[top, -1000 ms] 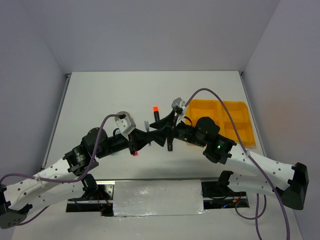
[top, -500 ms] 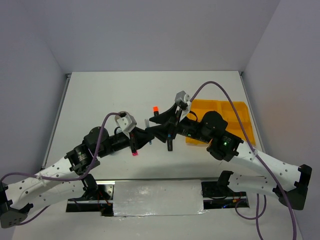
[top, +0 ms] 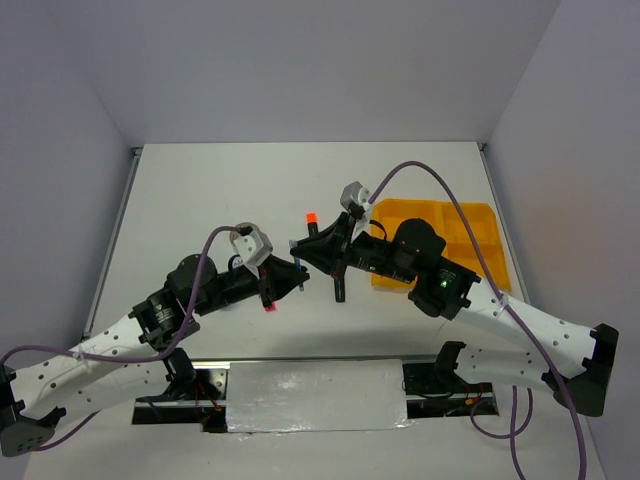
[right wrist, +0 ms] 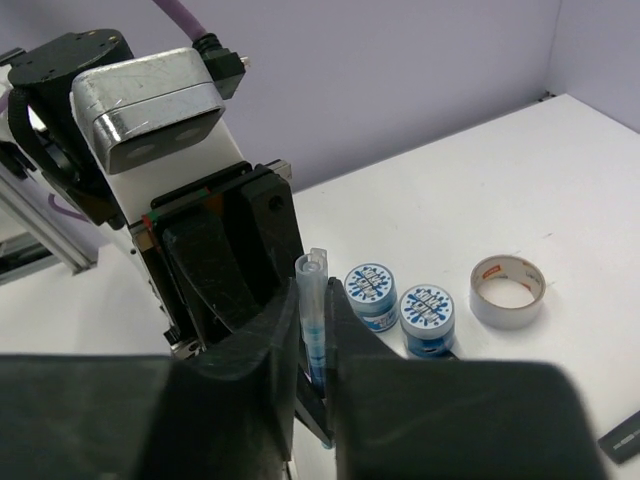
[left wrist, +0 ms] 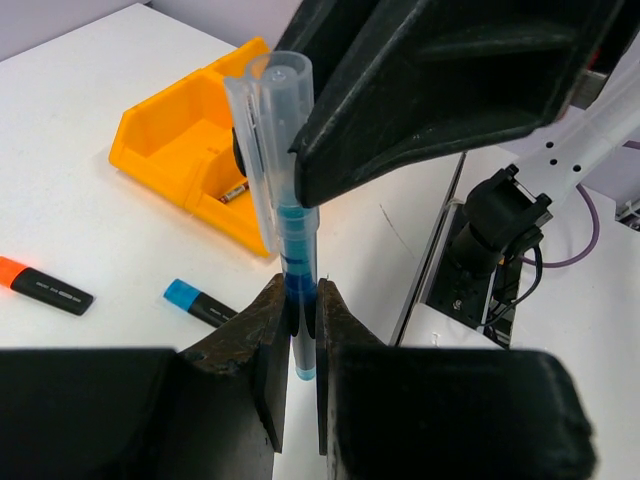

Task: Sort the stationery into containers
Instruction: Close the pen cap on the pen.

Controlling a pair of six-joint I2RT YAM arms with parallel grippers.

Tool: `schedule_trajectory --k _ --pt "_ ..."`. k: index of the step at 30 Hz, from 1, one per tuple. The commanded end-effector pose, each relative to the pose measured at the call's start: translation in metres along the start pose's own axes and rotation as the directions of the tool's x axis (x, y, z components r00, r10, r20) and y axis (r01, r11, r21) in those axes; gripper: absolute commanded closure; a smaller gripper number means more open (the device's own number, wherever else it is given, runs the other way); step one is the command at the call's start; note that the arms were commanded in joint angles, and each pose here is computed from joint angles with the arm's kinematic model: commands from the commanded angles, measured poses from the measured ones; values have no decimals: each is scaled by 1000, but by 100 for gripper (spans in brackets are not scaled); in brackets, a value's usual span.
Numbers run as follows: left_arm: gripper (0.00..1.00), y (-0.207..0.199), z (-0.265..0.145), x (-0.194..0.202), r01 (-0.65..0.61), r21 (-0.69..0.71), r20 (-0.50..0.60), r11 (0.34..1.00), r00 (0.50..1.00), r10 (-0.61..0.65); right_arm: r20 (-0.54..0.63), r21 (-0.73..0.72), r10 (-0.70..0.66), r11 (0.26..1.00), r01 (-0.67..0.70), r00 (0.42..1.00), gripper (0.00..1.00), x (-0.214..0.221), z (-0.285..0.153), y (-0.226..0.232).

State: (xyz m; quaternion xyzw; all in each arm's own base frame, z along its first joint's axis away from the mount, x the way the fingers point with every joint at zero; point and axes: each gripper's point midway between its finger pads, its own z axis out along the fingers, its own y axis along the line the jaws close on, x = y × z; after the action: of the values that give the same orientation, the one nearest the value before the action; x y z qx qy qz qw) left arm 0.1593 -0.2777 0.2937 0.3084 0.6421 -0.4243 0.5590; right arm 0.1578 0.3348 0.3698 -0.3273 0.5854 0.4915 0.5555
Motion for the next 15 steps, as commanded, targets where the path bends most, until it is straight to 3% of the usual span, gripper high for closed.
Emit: schedule_trajectory --k 1,4,15 --pt "100 -7 1 -17 2 33 58 999 998 -4 59 -30 -24 999 26 998 91 -24 1 8" --pt "100 -8 2 -17 2 35 52 999 999 -4 70 -28 -33 999 35 997 100 -26 0 8" --pt "100 -6 9 -7 8 37 10 999 1000 -8 144 -33 -73 996 79 987 100 -50 -5 13"
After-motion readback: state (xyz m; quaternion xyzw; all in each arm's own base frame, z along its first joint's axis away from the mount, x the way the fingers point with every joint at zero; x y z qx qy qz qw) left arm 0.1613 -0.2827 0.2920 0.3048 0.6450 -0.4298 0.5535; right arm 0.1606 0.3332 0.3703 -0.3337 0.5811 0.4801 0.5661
